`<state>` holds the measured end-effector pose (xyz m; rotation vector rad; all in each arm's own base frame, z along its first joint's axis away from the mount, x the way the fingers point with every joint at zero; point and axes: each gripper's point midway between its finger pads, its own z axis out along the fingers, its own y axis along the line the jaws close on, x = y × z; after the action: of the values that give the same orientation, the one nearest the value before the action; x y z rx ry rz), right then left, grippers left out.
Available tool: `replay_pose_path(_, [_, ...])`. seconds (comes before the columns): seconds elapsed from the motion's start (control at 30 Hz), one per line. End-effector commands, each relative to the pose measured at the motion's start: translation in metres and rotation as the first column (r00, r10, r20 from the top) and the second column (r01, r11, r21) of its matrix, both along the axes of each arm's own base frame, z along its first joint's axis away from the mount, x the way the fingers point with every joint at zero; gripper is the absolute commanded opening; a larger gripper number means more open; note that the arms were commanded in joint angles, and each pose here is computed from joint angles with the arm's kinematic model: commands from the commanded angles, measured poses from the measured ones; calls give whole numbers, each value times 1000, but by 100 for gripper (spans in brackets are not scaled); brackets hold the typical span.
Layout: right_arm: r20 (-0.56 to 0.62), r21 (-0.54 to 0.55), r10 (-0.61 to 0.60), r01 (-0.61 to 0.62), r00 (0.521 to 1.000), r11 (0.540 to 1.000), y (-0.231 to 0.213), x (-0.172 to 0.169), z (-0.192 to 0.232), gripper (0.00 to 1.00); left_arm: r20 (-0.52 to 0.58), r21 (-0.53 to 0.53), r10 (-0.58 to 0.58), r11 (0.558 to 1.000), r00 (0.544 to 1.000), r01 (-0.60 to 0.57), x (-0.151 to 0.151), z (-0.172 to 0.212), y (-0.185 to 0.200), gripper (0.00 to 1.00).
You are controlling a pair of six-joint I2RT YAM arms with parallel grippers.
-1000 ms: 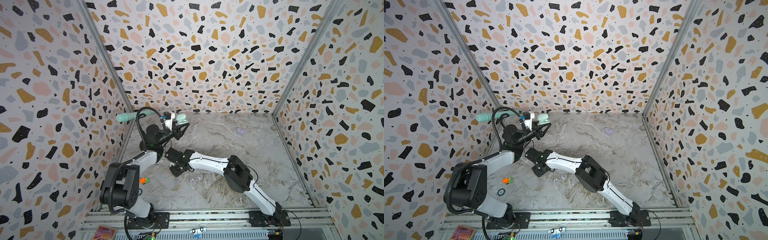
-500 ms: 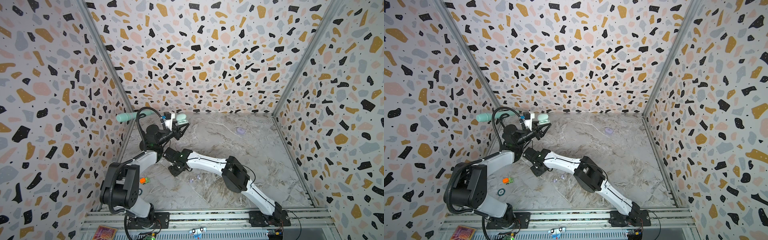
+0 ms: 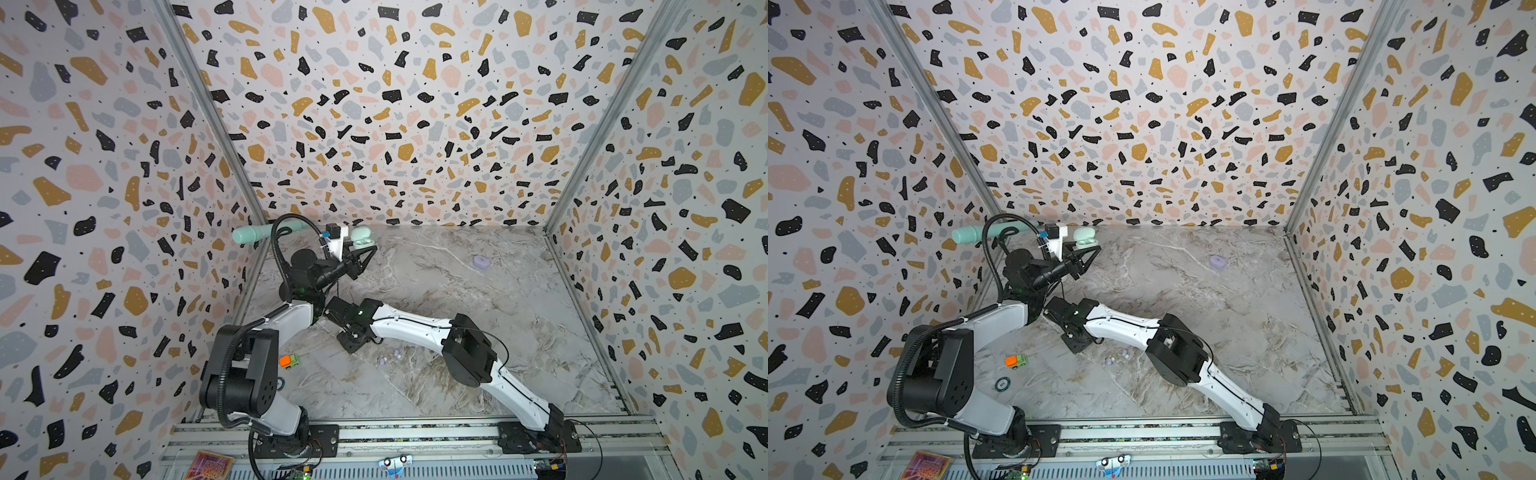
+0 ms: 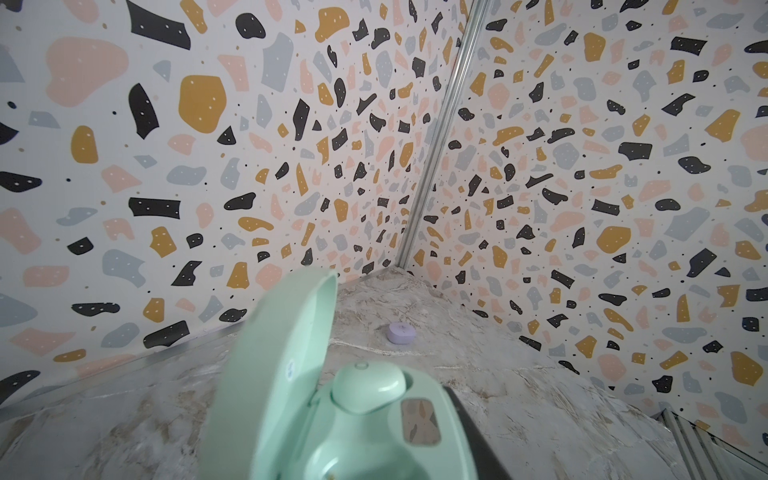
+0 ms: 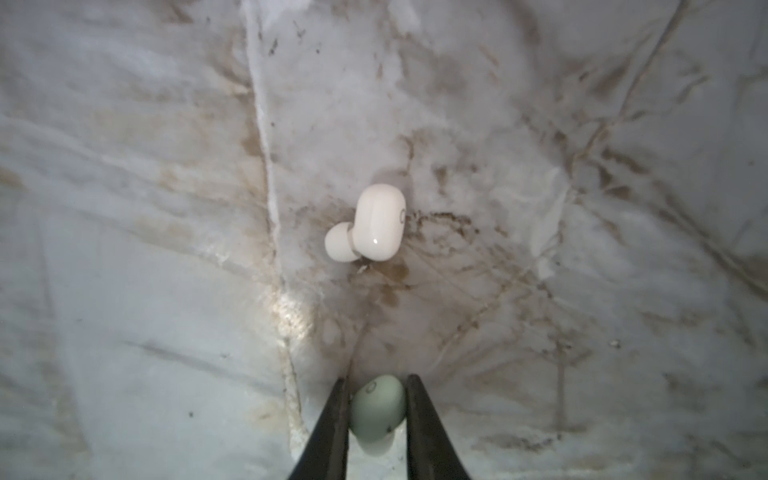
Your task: Insert the wireless bluetooth earbuds into the charging case
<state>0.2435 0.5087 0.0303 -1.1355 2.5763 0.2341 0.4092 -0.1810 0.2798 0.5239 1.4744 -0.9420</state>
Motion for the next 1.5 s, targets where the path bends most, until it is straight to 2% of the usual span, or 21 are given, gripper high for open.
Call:
replay_pose_path(0.0, [3, -110, 0, 0, 1000, 994, -18, -7, -19, 18, 62, -7, -17, 1000, 998, 18, -2, 15, -3, 31])
replay_pose_path(0.17, [21, -80, 2, 0, 1000, 997, -17, -5, -10, 17, 61, -9, -18, 1000, 998, 18, -3, 14, -3, 32])
replay_pose_path(0.57, [54, 129, -50, 43, 997, 991, -25, 7, 42, 16, 54, -7, -18, 1000, 998, 18, -4, 11, -3, 32])
replay_pose_path(1.07, [38, 178, -92, 84, 995, 980, -54, 15, 57, 12, 36, -1, -17, 1000, 999, 17, -2, 4, -3, 32])
replay_pose_path(1.47, [-25, 302, -165, 165, 986, 939, -89, 12, 93, 11, 23, 6, -27, 1000, 999, 27, -4, -4, -10, 32])
